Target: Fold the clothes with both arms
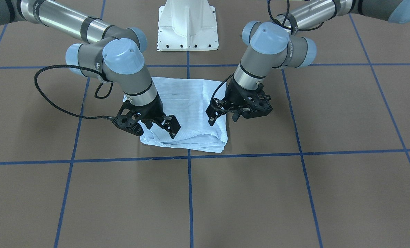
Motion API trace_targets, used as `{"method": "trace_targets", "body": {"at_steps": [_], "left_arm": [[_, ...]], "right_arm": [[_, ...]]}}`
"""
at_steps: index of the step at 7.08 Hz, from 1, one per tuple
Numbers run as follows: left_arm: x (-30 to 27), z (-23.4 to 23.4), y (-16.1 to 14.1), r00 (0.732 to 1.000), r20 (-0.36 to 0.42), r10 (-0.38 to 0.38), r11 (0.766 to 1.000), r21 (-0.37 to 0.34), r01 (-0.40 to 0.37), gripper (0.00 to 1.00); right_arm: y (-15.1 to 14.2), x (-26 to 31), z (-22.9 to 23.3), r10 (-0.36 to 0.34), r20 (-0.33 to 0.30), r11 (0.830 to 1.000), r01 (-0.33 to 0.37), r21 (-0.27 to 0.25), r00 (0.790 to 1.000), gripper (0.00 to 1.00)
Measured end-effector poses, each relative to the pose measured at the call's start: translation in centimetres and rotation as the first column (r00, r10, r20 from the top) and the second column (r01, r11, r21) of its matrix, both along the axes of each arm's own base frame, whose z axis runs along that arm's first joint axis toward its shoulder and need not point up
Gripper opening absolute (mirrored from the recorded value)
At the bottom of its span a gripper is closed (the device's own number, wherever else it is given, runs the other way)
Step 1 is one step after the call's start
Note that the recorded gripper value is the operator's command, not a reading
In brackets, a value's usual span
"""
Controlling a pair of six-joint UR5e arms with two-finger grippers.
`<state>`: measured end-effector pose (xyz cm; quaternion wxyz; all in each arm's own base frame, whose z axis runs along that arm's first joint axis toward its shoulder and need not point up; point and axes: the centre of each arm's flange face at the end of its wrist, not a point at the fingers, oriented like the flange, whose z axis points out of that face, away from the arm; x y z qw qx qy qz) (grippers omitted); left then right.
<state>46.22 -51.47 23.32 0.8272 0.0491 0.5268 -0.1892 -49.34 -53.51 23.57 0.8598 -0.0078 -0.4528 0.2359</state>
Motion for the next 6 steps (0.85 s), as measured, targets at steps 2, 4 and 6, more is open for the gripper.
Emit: {"method": "trace_targets", "body": {"at_steps": [2,4,6], "left_arm": [[-5.6,3.8,-3.3,0.995,0.091,0.033,0.991,0.124,-0.044,1.0],[-12.9,10.0,-6.4,0.967,0.249,0.061,0.954,0.27,-0.13,1.0],[-22.2,17.3,-8.0,0.917,0.387,0.099,0.908,0.342,-0.242,1.0]], "right_arm": [[-3.3,5.2,4.9,-0.096,-0.102,0.985,0.109,0.134,0.99,1.0],[-6.5,12.9,11.9,-0.179,-0.208,0.952,0.223,0.209,0.962,1.0],[-8.0,22.6,19.4,-0.281,-0.266,0.904,0.347,0.25,0.922,1.0]]}}
